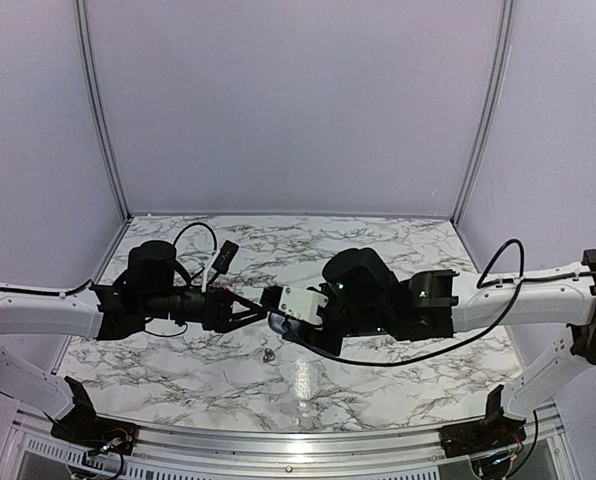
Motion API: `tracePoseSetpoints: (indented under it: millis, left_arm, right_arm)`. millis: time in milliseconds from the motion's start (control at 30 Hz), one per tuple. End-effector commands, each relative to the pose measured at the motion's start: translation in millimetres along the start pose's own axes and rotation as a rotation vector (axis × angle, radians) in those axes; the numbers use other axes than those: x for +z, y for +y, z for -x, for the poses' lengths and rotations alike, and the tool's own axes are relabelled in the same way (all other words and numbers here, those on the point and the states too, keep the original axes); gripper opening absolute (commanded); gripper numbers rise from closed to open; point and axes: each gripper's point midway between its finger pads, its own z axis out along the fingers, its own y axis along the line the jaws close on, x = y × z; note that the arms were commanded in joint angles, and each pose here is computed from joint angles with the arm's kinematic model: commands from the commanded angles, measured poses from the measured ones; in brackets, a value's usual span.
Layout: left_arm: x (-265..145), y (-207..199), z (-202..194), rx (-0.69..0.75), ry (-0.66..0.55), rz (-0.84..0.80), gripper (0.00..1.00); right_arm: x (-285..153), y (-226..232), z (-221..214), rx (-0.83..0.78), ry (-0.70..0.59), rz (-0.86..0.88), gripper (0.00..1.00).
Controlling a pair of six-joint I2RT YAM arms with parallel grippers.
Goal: Insert the wireless bluetooth earbuds into the charging case
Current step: Pass from the right arm to the left
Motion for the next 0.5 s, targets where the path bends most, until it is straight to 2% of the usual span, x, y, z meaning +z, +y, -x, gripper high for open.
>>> tracePoseSetpoints:
  millis: [0,200,467]
  left_arm:
    - [10,-27,17,0.057,-0.036,-0.091,0.68]
    - [23,-37,6,0.06,0.005,-0.156,0.59]
    - [26,-50,10,0.065,-0.031,-0.212,0.46]
  right_arm:
    - [-8,-10,24,-0.031,-0.033,-0.053,0.38]
    - [-11,-11,30,-0.035,-0.048,-0.06,0.38]
    - [-19,-13,37,-0.041,-0.076,-0.083,0.38]
